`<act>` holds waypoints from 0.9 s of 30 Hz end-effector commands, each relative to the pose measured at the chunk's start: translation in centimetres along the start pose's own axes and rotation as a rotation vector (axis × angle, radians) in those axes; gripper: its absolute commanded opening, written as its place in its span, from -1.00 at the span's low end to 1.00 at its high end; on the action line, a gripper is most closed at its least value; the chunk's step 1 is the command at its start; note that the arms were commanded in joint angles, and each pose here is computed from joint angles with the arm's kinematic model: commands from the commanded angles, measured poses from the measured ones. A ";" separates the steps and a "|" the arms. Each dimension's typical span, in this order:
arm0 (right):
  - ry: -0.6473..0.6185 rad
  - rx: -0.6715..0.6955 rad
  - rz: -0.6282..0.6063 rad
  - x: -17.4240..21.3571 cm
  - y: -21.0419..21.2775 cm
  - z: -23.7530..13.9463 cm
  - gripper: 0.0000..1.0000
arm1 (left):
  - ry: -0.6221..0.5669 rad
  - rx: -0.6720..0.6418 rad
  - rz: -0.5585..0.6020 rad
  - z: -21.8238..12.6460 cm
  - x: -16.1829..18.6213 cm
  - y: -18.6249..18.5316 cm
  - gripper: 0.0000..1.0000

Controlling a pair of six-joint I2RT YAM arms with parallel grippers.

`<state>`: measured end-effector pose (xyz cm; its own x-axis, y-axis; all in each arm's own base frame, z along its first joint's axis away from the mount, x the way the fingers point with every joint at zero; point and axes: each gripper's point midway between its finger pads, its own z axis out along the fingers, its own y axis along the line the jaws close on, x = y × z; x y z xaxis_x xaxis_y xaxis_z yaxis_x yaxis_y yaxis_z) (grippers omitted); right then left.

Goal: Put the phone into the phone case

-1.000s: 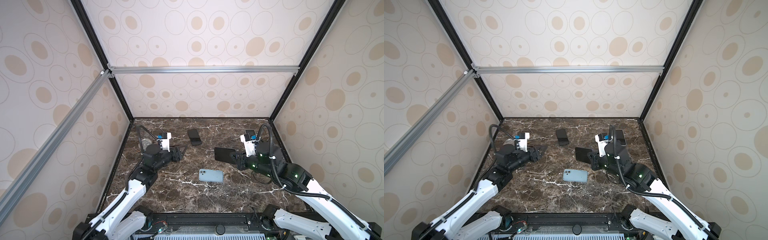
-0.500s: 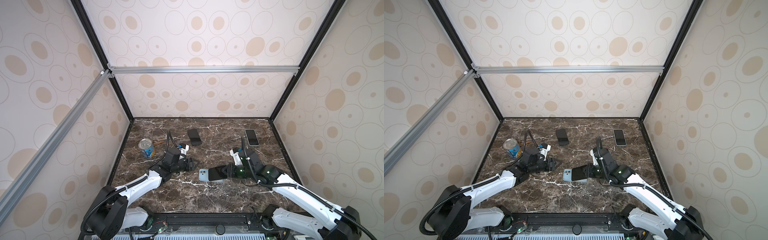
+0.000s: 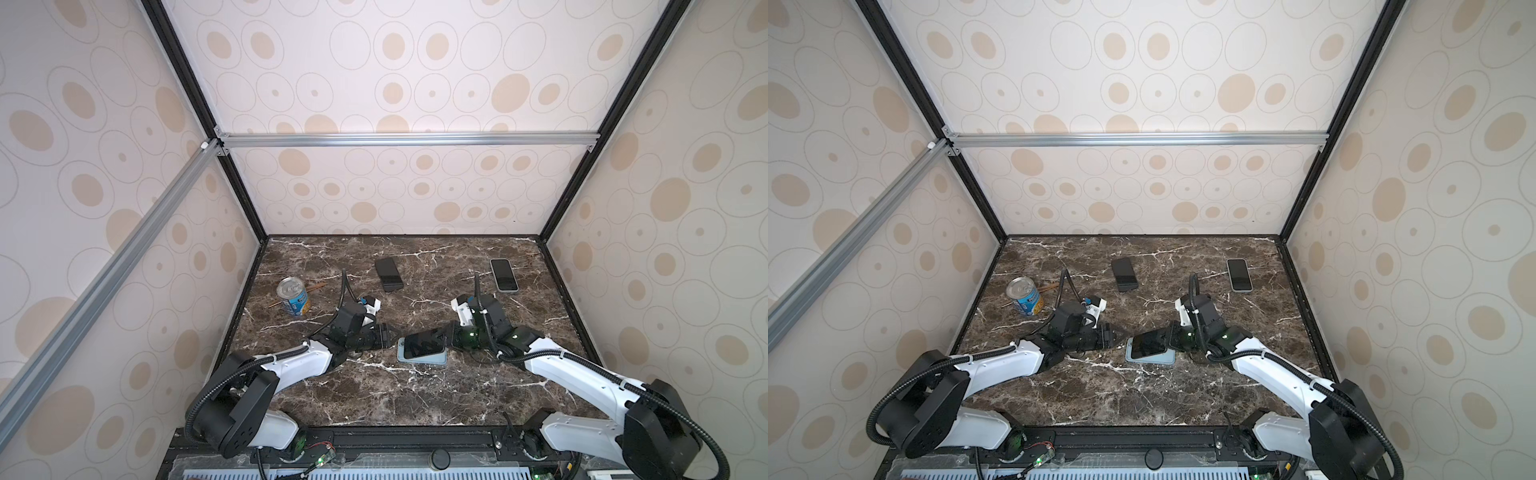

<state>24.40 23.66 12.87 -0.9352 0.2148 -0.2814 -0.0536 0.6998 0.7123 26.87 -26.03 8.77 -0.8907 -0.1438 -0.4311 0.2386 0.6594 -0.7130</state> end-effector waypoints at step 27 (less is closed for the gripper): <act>0.099 -0.017 0.067 1.2 -2.9 3.1 -1.00 | 0.102 0.050 -0.101 2.6 4.9 1.7 -0.09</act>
<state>24.79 24.22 9.39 -0.9612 0.1983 -0.1915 -0.0123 0.6632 0.7483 24.08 -27.27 3.90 -0.9455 -0.1183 -0.3034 0.1659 0.6268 -0.7613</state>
